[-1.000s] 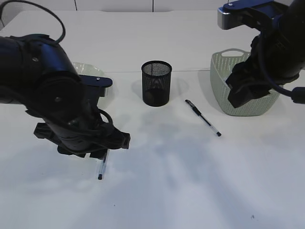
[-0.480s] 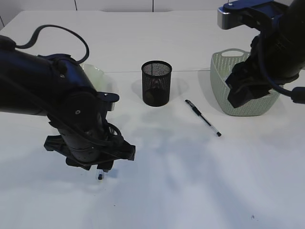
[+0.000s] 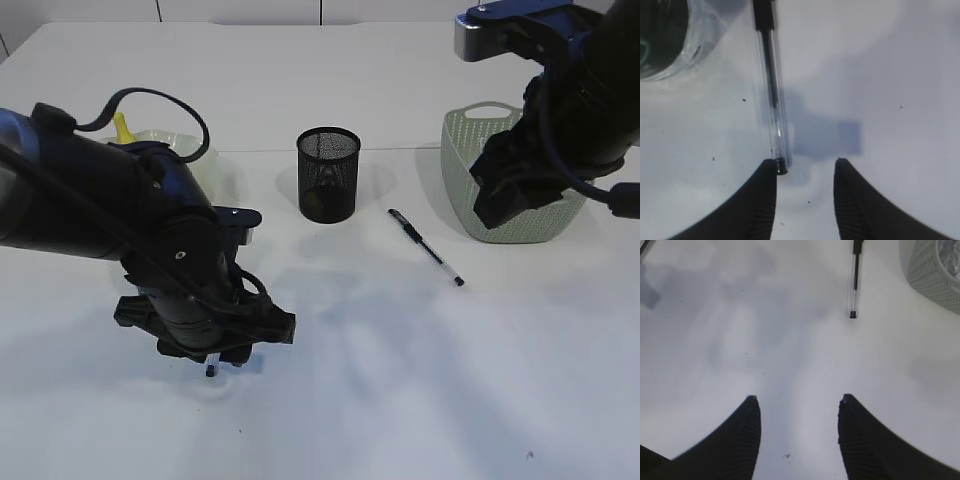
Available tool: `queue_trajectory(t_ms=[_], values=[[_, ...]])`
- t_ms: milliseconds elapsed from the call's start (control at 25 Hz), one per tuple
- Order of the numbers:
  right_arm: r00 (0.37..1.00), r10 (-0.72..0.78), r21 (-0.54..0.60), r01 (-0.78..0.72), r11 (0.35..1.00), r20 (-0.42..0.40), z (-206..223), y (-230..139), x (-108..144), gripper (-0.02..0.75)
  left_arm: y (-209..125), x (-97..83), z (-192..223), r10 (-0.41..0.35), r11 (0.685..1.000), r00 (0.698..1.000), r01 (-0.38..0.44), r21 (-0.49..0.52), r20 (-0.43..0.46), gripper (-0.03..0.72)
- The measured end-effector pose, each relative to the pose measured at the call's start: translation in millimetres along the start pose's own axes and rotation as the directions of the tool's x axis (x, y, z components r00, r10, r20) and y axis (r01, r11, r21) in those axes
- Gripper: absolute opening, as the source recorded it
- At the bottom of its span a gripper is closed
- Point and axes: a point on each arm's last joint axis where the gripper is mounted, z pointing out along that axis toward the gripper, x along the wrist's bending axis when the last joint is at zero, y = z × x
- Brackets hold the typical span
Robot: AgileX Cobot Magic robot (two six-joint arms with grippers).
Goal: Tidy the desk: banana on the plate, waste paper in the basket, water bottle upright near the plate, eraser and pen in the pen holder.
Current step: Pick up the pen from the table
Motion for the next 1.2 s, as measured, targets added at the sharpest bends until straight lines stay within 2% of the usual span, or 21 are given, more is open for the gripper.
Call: queue_trajectory(t_ms=[320,600,1200], values=[[1.0,0.0,0.0,0.0,1.0,0.0,0.0,0.0,0.0,0.378,11.0,14.2,6.2,-0.05,0.999,0.999,0.05,-0.008,-0.004,0.265],[1.0,0.0,0.0,0.0,1.0,0.0,0.0,0.0,0.0,0.378,12.4,13.0,6.8,-0.053,0.998,0.999,0.053,-0.021,0.014,0.265],[1.0,0.0,0.0,0.0,1.0,0.0,0.0,0.0,0.0,0.378,6.2,11.8,24.6,-0.072,0.997,0.997,0.072,0.032,-0.008,0.264]])
